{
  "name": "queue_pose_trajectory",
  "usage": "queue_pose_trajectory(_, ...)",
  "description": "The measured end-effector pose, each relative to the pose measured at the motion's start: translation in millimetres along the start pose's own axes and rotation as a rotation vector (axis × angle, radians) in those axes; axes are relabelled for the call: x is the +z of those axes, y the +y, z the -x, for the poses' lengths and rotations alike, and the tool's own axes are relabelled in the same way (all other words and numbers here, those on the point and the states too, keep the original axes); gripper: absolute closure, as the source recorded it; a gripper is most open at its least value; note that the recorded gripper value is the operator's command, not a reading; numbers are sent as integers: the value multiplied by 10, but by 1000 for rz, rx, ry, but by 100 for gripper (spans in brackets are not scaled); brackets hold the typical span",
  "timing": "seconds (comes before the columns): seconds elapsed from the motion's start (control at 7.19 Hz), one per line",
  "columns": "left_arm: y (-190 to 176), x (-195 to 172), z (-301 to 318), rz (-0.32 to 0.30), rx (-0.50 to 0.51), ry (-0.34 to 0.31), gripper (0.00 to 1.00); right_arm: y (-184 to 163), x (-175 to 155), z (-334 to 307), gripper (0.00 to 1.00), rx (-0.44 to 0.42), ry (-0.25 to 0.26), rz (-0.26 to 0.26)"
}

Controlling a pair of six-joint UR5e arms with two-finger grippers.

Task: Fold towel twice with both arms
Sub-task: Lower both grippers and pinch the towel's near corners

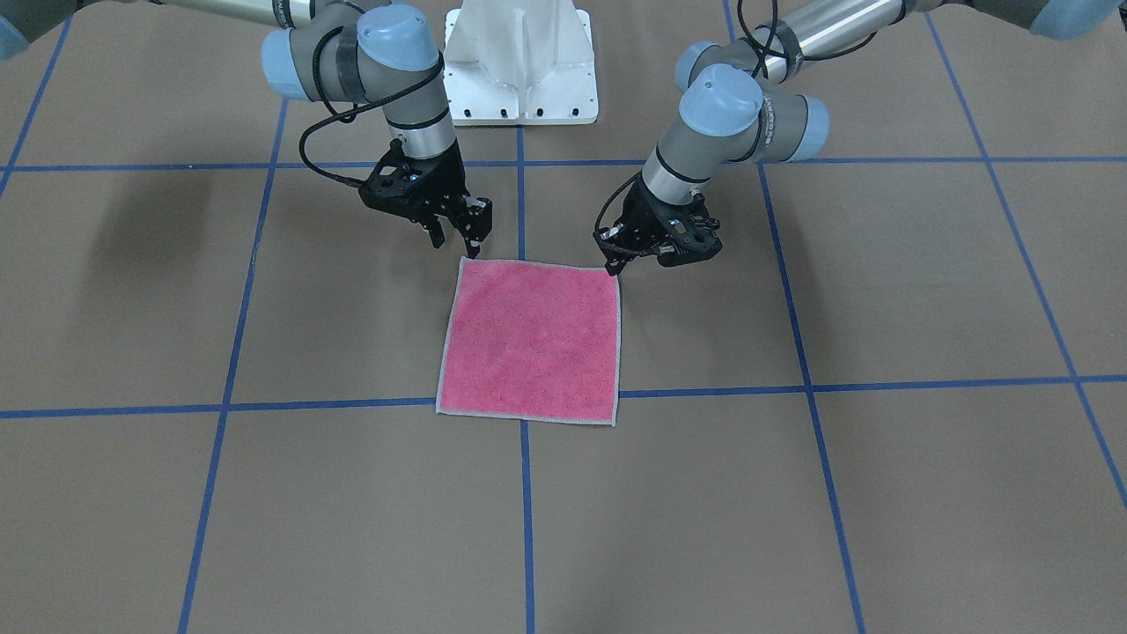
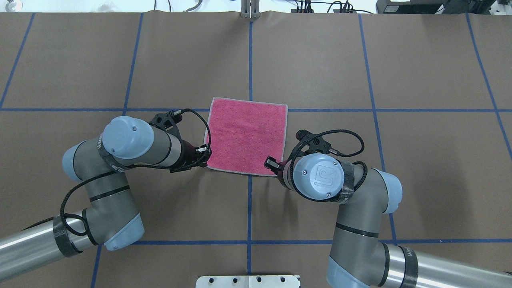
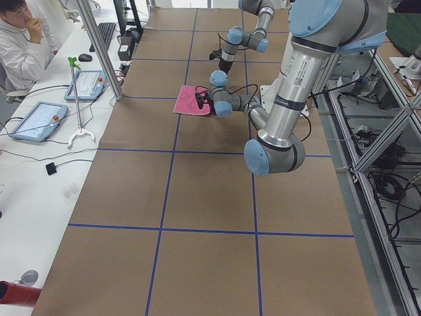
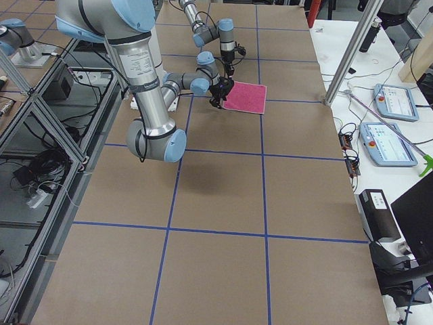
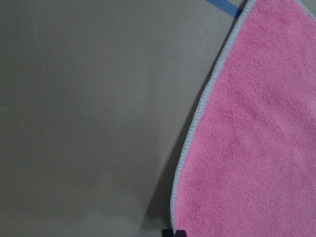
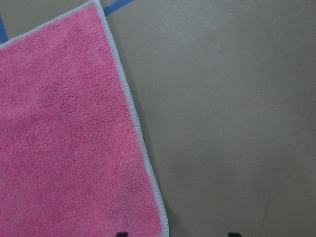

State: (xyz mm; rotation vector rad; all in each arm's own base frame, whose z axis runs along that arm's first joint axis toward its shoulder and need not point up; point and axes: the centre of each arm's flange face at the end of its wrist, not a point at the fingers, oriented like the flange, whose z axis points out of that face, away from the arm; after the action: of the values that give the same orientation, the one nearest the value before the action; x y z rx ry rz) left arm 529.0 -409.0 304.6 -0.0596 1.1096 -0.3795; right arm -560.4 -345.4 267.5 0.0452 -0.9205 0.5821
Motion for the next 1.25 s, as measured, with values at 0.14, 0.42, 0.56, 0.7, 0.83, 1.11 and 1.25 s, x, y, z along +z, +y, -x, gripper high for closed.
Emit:
queue_pose_trajectory(0.14,0,0,0,0,0,0,100,2,8,8,53,13,0,0)
queue_pose_trajectory(0.42,2,-2,-6,0,1,2,100,1,48,3,53,20,6,-3)
queue_pose_trajectory(0.56,2,-4,-10,0,1,2,100,3,51,12,53,23,6,-3)
queue_pose_trajectory(0.7,2,-3,-9,0,2,2,100,10,47,34,53,31,4,-2)
queue_pose_trajectory(0.83,2,-3,-8,0,2,2,100,16,60,71,52,41,2,-6)
queue_pose_trajectory(1.11,1,-2,-4,0,2,2,100,28,137,147,52,60,5,-23)
queue_pose_trajectory(1.25,1,-2,-2,0,2,2,100,38,157,159,52,65,7,-26)
